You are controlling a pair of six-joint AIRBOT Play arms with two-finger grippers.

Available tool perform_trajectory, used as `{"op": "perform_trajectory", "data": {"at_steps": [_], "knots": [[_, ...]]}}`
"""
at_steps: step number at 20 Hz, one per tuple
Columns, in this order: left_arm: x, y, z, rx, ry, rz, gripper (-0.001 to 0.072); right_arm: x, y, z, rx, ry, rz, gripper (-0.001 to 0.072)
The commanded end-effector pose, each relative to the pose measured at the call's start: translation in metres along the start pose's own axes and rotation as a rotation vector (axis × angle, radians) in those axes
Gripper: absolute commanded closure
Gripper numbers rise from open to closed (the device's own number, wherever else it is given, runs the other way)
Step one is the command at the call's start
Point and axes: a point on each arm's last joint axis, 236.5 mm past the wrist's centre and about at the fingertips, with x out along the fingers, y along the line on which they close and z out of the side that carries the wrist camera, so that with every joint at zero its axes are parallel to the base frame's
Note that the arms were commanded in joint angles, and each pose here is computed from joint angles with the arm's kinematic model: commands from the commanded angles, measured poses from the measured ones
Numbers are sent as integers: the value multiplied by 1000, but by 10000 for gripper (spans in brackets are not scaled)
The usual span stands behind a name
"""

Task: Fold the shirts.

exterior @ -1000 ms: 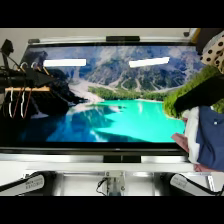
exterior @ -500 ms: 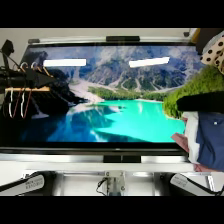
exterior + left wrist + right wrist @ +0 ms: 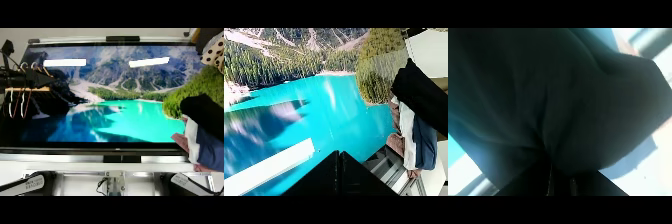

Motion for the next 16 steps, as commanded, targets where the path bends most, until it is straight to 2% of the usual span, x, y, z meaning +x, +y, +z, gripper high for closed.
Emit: {"op": "perform_trajectory", "data": {"at_steps": [1,6,7,8,9,12,14,16], "knots": [[0,0,0,0,1,0,679,24,-31,-44,121,117,5,648],[1,-1,-1,-14,3,-1,679,73,-33,-75,244,160,109,647],[1,-1,-1,-18,3,-2,679,82,-35,-73,245,144,100,519],[1,-1,-1,-22,3,-2,679,86,-36,-69,246,125,98,107],[1,-1,-1,-22,3,-1,679,85,-34,-67,237,117,105,20],[1,2,3,-31,-14,8,680,60,-29,-50,237,49,134,20],[4,9,8,-51,-26,57,681,15,-22,-15,198,-98,144,22],[7,33,1,-4,43,267,681,-47,16,35,35,-332,157,22]]}}
